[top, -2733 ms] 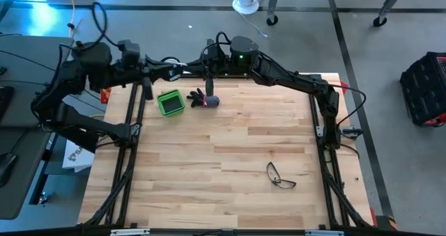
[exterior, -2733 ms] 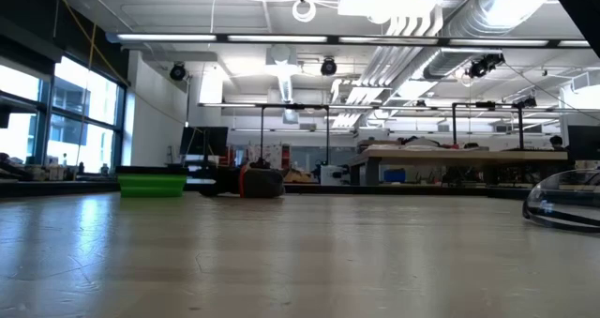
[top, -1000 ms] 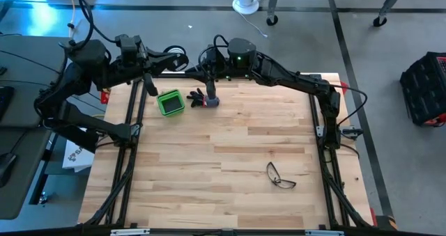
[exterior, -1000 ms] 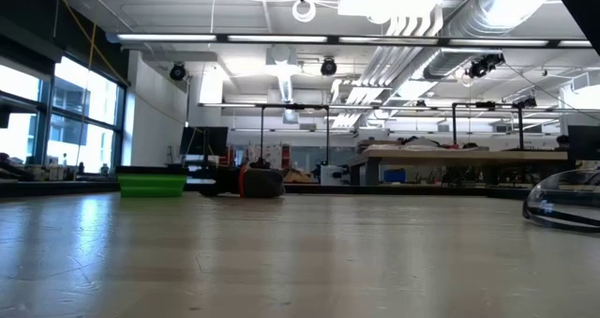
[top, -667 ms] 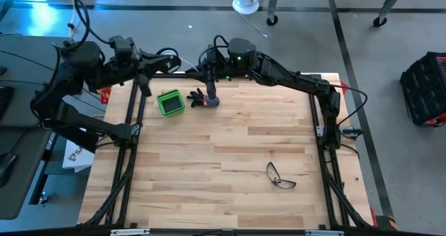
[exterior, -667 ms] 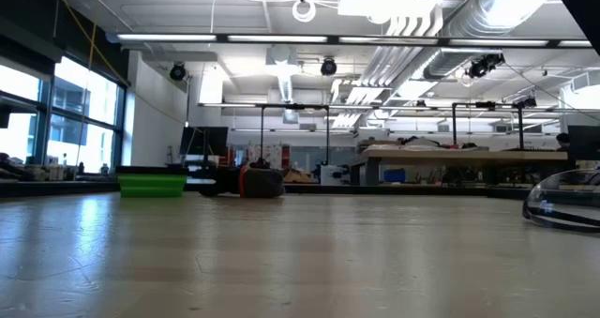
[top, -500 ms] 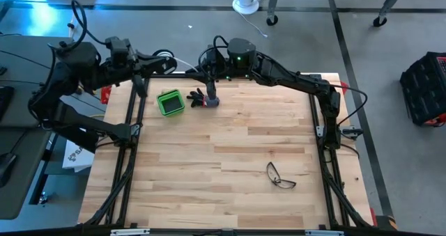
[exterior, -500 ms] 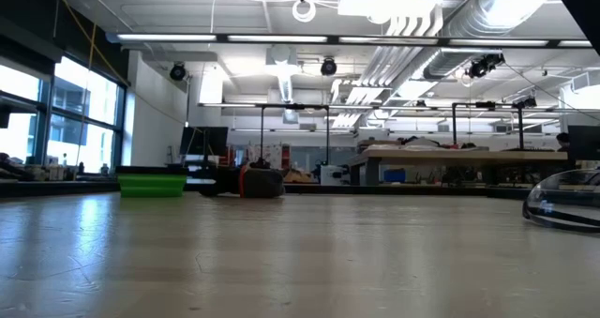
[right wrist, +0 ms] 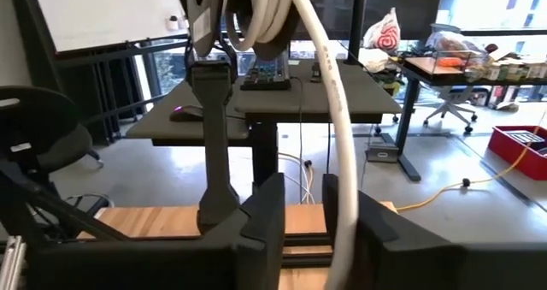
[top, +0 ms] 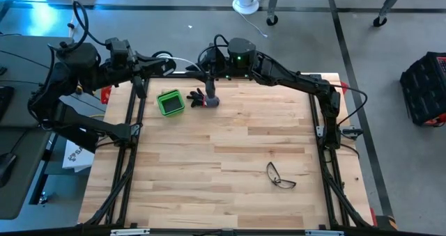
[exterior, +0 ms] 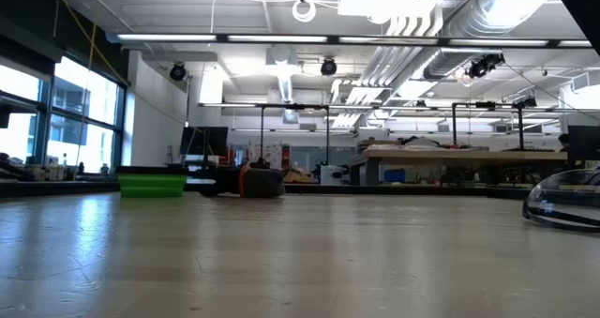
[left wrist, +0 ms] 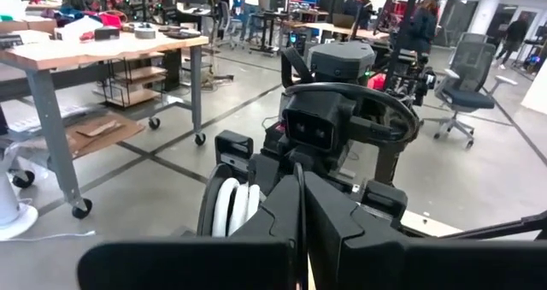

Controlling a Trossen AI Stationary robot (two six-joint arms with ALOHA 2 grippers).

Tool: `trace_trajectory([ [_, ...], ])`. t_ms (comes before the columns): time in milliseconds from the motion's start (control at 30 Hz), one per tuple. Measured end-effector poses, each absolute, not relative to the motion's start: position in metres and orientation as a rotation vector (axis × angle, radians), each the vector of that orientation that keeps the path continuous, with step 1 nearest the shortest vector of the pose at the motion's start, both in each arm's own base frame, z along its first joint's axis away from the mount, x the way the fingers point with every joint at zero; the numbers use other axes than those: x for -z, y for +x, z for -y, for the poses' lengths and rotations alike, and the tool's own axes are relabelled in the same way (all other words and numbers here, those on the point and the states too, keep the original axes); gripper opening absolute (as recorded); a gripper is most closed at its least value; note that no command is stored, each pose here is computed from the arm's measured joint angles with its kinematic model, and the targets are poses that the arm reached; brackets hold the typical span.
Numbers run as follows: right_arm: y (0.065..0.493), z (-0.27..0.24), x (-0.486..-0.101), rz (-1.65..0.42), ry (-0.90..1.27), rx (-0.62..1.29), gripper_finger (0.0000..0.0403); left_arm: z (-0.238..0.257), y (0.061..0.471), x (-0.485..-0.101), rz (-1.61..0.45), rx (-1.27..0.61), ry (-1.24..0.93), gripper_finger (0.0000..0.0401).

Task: Coil cords
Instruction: Coil the white wire on the spool

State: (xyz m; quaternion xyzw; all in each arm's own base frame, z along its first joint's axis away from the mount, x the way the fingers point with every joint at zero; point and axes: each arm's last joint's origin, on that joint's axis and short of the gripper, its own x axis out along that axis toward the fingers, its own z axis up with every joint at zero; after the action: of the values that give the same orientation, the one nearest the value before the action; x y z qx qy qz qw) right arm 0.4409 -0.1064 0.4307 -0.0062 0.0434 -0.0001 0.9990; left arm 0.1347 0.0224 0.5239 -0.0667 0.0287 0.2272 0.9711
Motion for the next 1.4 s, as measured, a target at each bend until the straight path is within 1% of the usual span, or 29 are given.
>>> trace_trajectory([
  [100,0.441,0.107,-0.431,-0.087,-0.013,0.016,0.0093,-0.022,0.135,-0.524,-0.059,-0.458,-0.115,0.0000],
  [200,0.441,0.107,-0.431,-0.087,-0.014,0.016,0.0100,-0.022,0.134,-0.524,-0.058,-0.458,-0.114,0.0000],
  [567,0.441,0.108,-0.431,-0.088,-0.033,0.040,0.0101,-0.022,0.118,-0.520,-0.102,-0.483,-0.148,0.0000],
  [767,0.441,0.108,-0.431,-0.088,-0.033,0.044,0.0101,-0.021,0.117,-0.518,-0.122,-0.472,-0.153,0.0000],
  [967,0.441,0.109,-0.434,-0.064,-0.047,0.090,0.0101,-0.020,0.117,-0.517,-0.130,-0.452,-0.160,0.0000],
  [1133,0.440,0.109,-0.434,-0.059,-0.050,0.100,0.0101,-0.020,0.116,-0.512,-0.174,-0.458,-0.175,0.0000],
  [1400,0.440,0.109,-0.432,-0.081,-0.063,0.098,0.0100,-0.021,0.116,-0.515,-0.149,-0.469,-0.176,0.0000],
])
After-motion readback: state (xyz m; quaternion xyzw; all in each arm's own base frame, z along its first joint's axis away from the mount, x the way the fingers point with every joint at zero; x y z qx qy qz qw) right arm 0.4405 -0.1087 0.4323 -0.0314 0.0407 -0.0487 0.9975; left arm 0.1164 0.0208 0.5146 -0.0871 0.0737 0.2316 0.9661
